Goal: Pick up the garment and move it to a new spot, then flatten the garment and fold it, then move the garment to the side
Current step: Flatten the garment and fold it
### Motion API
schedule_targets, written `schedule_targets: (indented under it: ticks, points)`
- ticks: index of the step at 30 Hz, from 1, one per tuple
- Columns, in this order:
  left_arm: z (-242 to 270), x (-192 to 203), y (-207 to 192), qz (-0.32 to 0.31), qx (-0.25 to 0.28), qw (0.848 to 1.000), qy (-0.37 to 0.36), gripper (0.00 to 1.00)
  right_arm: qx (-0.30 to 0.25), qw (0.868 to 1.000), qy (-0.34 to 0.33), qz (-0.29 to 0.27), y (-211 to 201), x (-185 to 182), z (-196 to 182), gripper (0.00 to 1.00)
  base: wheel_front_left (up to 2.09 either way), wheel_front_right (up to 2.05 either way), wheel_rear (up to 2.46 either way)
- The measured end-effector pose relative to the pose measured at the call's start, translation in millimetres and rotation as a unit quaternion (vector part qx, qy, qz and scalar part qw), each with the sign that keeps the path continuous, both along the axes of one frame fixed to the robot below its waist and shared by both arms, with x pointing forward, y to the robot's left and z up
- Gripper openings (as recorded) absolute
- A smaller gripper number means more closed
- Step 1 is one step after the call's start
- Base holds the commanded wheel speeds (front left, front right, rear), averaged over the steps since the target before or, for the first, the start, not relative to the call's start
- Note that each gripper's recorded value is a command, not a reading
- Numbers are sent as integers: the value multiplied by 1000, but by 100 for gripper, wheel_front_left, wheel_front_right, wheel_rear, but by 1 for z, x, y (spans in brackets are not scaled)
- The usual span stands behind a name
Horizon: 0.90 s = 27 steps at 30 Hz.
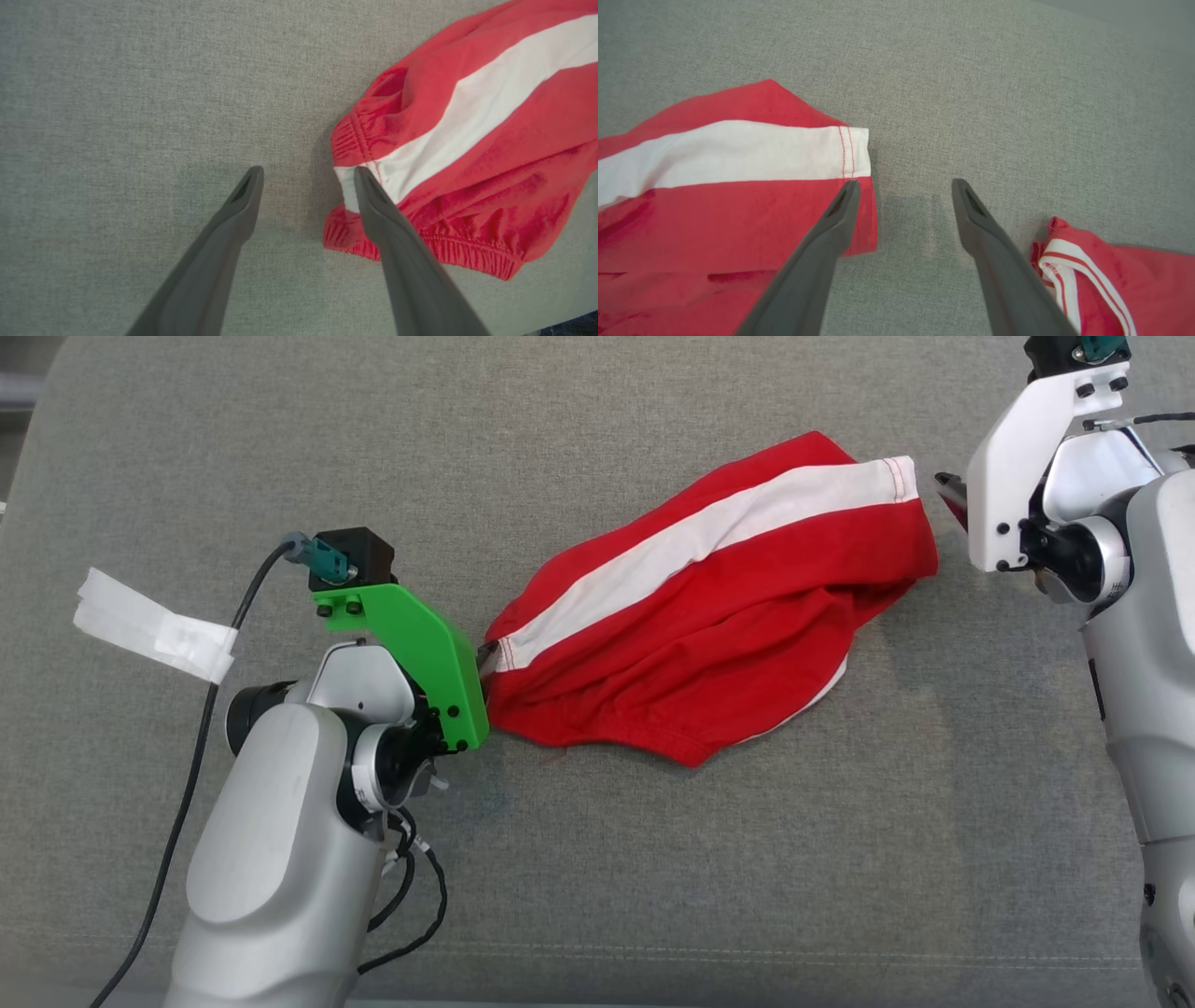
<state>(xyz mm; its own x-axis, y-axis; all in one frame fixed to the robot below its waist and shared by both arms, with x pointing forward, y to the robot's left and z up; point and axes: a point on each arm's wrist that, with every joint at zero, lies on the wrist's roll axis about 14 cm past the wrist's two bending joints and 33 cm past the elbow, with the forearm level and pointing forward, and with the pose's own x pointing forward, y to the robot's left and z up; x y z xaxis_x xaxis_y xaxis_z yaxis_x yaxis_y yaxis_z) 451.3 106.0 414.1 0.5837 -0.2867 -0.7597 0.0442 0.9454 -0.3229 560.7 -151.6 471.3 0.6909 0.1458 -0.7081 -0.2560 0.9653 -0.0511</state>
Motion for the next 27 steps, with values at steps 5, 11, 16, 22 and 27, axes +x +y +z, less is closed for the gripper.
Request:
schedule_targets:
  ticks: [5,11,16,22,27]
  points:
    - [10,2,-6,-1,-14,1000,-14,100,-2,1000,-2,0,0,3,0,100,0,0,0]
    - [7,-1,-14,-8,-22,1000,1,100,-4,1000,-2,-1,-2,5,-3,100,0,0,0]
    - [-2,-3,-20,-14,-27,999,15,38,-7,1000,-9,2,-1,11,-1,100,0,0,0]
    - [-4,-1,-22,-19,-26,999,11,0,-8,1000,-18,14,7,18,-1,100,0,0,0]
    - [-7,-3,-23,-25,-24,999,11,0,-5,1000,-2,22,17,20,-14,100,0,0,0]
